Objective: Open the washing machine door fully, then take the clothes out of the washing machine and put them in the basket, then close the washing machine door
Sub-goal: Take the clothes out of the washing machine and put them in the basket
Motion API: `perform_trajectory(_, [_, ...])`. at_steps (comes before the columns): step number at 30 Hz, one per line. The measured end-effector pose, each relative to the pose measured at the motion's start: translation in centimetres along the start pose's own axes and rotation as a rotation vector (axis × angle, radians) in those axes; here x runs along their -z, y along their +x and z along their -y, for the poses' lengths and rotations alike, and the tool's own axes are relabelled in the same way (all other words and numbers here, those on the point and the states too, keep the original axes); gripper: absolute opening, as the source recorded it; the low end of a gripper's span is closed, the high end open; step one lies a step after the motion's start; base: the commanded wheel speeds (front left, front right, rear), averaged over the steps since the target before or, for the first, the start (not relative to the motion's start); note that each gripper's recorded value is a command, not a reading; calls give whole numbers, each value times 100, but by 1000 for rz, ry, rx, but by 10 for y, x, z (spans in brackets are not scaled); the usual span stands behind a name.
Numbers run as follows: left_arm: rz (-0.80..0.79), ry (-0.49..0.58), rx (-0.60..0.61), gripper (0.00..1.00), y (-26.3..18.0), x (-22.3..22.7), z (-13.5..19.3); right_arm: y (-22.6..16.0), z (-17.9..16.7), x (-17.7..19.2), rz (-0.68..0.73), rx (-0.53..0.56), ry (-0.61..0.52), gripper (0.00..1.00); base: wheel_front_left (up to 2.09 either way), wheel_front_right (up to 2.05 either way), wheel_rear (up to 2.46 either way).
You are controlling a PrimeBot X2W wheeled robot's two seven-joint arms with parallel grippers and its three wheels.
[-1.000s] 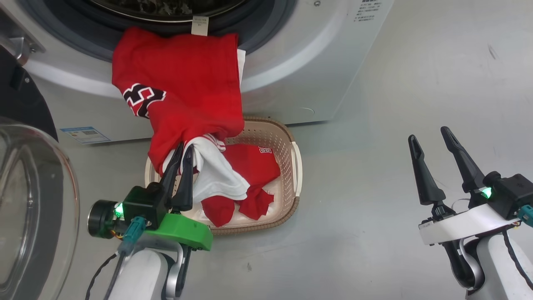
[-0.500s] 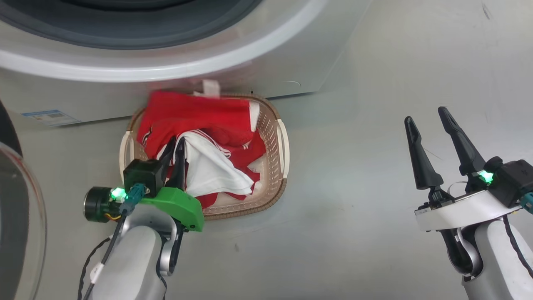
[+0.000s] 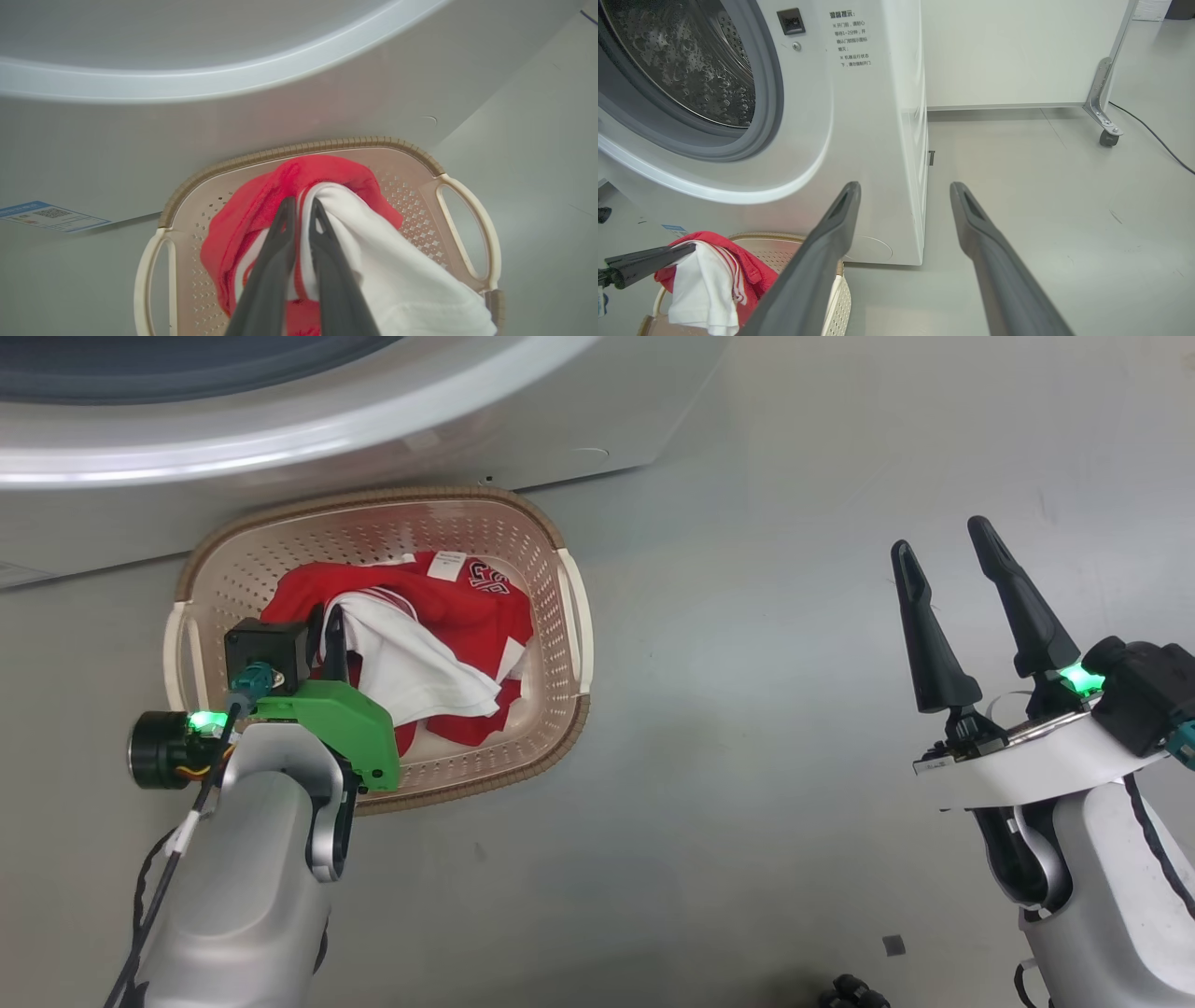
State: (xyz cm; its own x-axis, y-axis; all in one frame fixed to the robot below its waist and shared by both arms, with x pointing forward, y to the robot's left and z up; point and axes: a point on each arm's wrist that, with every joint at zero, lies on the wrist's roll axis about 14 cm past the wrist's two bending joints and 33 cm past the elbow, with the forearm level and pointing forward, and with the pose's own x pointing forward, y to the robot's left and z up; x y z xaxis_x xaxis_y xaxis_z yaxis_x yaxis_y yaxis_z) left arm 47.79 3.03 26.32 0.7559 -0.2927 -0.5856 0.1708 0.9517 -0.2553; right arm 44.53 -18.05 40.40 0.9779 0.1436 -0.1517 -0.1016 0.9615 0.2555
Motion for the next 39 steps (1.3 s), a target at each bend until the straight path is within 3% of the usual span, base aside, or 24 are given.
perform_trajectory(3, [-78,5,8,0,6,24,3,1,6,2,-6,17,-2,100,0,0,0])
perform_trajectory(4, [-104,6,8,28,7,32,3,1,8,3,-7,23,-3,100,0,0,0])
perform_trajectory(6, [-141,2,7,67,8,44,4,1,12,4,-12,33,-8,100,0,0,0])
perform_trajectory(7, [-153,-6,7,100,8,48,4,0,13,5,-15,38,-9,100,0,0,0])
perform_trajectory(23, [-13,16,14,100,6,16,9,-5,16,-5,2,51,-17,100,0,0,0])
perform_trajectory(39, [288,-14,68,100,-26,-79,27,-11,12,-23,44,35,-39,100,0,0,0])
